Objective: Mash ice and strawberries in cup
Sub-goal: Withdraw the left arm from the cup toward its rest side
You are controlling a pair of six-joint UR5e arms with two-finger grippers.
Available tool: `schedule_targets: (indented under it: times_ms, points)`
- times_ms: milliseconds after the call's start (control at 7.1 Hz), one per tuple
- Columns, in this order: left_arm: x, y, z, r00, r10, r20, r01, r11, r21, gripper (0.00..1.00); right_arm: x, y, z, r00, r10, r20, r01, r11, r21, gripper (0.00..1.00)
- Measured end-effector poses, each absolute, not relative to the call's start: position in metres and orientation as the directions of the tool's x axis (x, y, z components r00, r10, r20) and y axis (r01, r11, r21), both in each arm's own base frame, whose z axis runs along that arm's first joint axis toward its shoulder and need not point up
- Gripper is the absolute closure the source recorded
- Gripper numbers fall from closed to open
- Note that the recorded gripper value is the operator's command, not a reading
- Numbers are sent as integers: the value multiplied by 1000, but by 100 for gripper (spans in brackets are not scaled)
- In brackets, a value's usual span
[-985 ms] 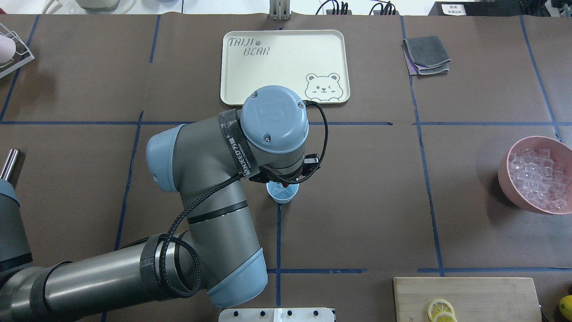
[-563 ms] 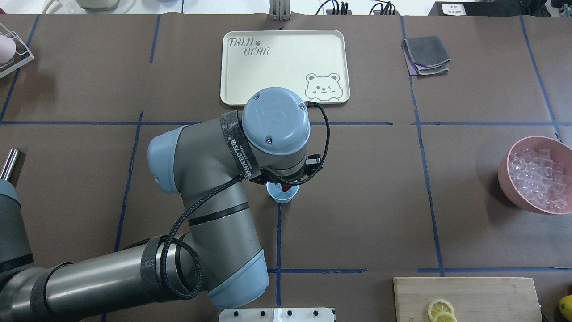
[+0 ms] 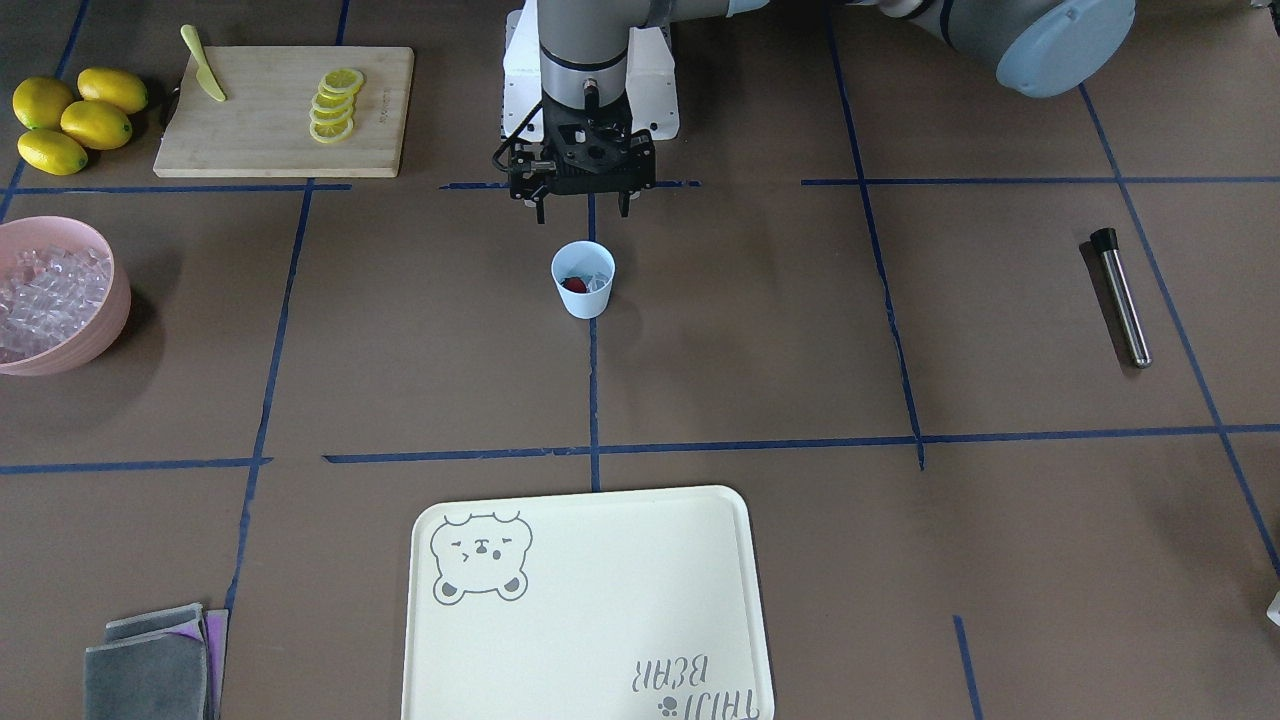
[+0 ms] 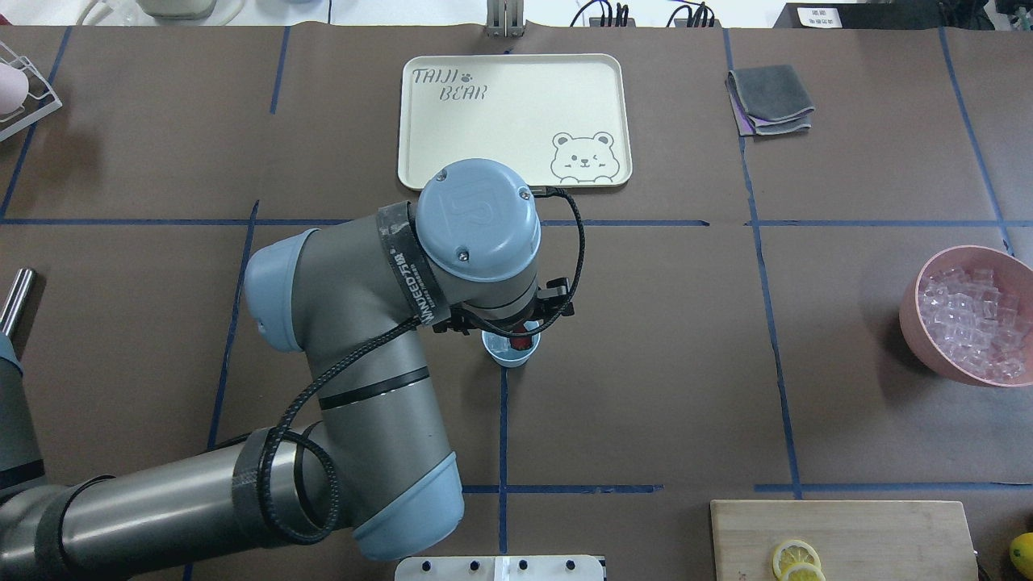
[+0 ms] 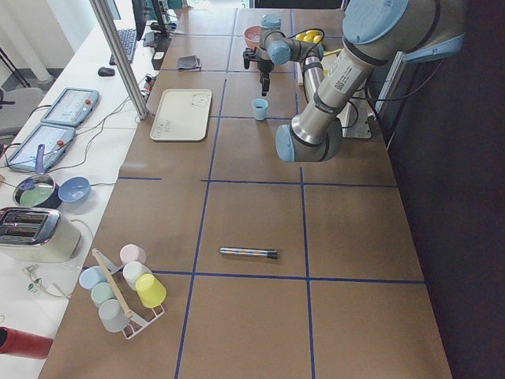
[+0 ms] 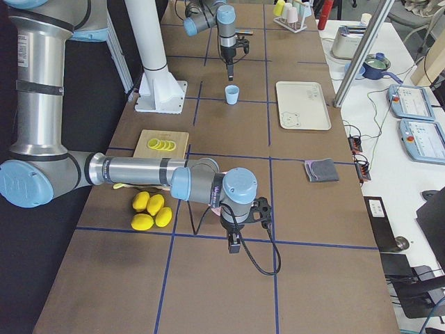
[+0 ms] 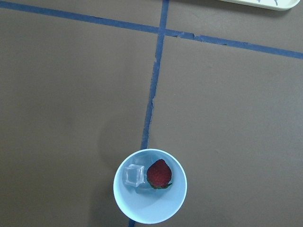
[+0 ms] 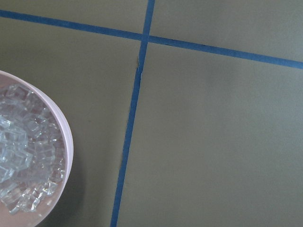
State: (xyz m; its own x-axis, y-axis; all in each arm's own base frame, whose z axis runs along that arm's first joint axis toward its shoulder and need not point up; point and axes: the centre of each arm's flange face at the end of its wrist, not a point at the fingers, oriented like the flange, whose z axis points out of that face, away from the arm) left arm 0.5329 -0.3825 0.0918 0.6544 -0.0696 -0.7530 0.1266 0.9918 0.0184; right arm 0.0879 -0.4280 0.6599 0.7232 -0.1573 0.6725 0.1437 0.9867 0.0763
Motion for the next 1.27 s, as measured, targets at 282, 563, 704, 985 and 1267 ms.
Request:
schedule_targets:
  times_ms: [282, 563, 704, 985, 1267]
  points:
    - [437, -400, 168, 684, 88, -724, 22, 990, 141, 1, 88, -428, 659, 723, -158, 672, 144, 987, 77, 0]
    - [304, -438, 267, 708, 196, -678, -97, 979, 182, 1, 88, -429, 659, 724, -159, 672, 144, 986, 78, 0]
    - [238, -459, 321, 719, 253, -648, -161, 967, 200, 1, 88, -429, 660, 723, -159, 672, 144, 986, 78, 0]
    - [122, -507, 439, 706, 334, -625, -270, 942, 199, 0, 88, -429, 659, 723, -159, 672, 144, 986, 79, 0]
    - [55, -523, 519, 688, 323, -650, -279, 944, 173, 0, 88, -429, 658, 723, -161, 671, 144, 986, 82, 0]
